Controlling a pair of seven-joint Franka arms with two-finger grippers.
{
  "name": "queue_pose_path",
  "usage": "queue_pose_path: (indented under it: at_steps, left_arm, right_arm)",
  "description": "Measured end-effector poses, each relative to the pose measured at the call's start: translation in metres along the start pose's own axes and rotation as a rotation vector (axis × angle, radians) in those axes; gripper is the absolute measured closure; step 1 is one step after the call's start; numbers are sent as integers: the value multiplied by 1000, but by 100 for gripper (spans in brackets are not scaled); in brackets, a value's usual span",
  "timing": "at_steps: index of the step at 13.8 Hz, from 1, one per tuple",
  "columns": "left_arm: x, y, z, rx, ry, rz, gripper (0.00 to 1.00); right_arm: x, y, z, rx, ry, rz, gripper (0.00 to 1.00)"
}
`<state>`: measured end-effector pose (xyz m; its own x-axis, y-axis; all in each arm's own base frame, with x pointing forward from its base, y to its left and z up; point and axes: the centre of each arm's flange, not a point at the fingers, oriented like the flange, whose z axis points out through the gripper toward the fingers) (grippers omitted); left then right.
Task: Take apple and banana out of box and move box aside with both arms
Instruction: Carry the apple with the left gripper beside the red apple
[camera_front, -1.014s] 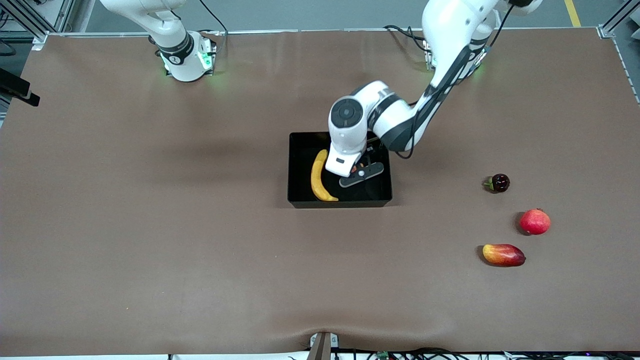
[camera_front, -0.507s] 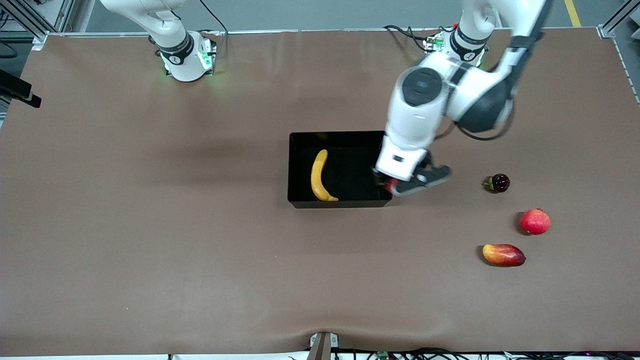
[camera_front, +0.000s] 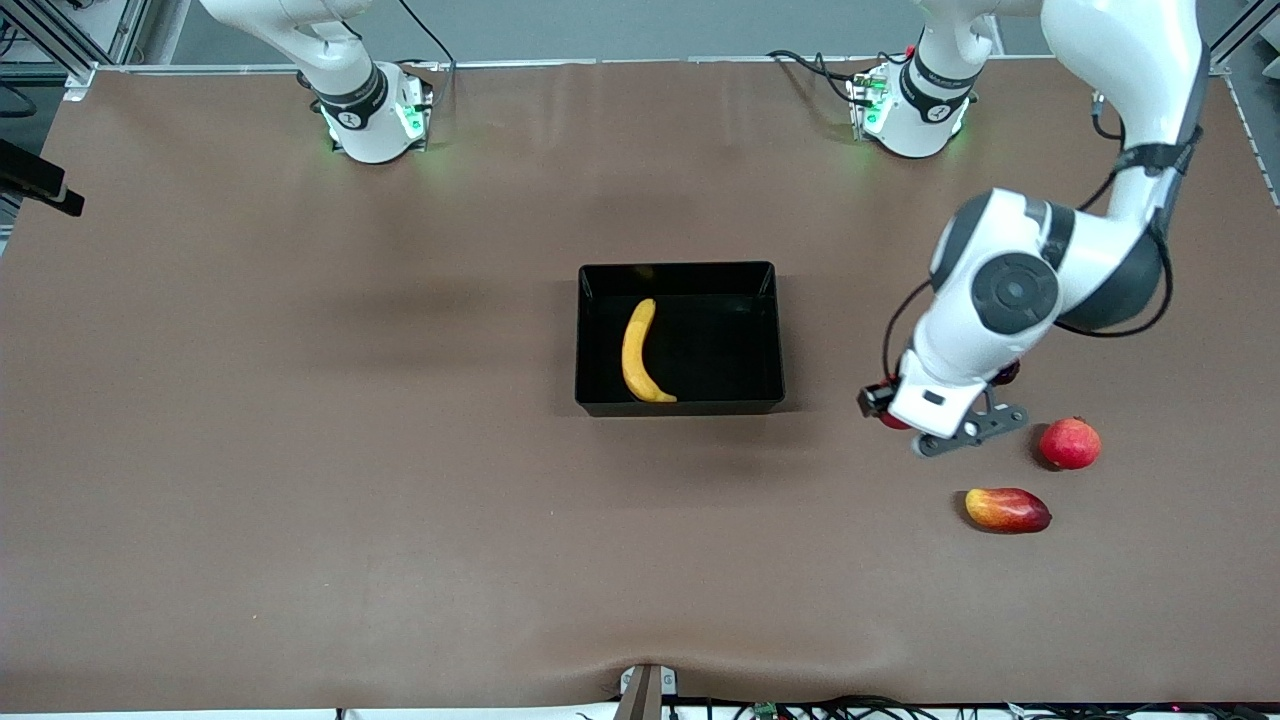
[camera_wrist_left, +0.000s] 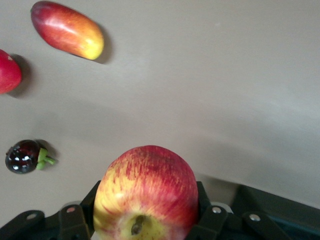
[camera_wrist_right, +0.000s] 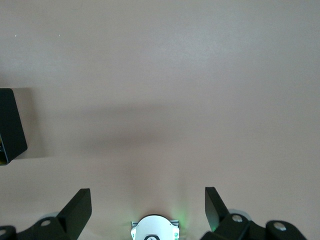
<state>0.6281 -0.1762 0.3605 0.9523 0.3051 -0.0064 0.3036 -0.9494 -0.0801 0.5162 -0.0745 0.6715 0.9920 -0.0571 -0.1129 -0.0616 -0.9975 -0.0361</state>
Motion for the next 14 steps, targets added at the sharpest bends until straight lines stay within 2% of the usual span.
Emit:
queue_pose_path:
  at_steps: [3, 6, 9, 14]
  left_arm:
    - [23, -43, 58, -27, -2, -1, 27]
    - [38, -98, 118, -21, 15, 30, 27]
    - [44, -121, 147, -18, 5, 34, 27]
    - [59, -157, 179, 20, 45, 67, 27]
  right_arm:
    - [0, 0, 0, 1, 0, 0, 0]
    - [0, 0, 0, 1, 0, 0, 0]
    - [0, 0, 0, 1, 0, 0, 0]
    - [0, 0, 0, 1, 0, 0, 0]
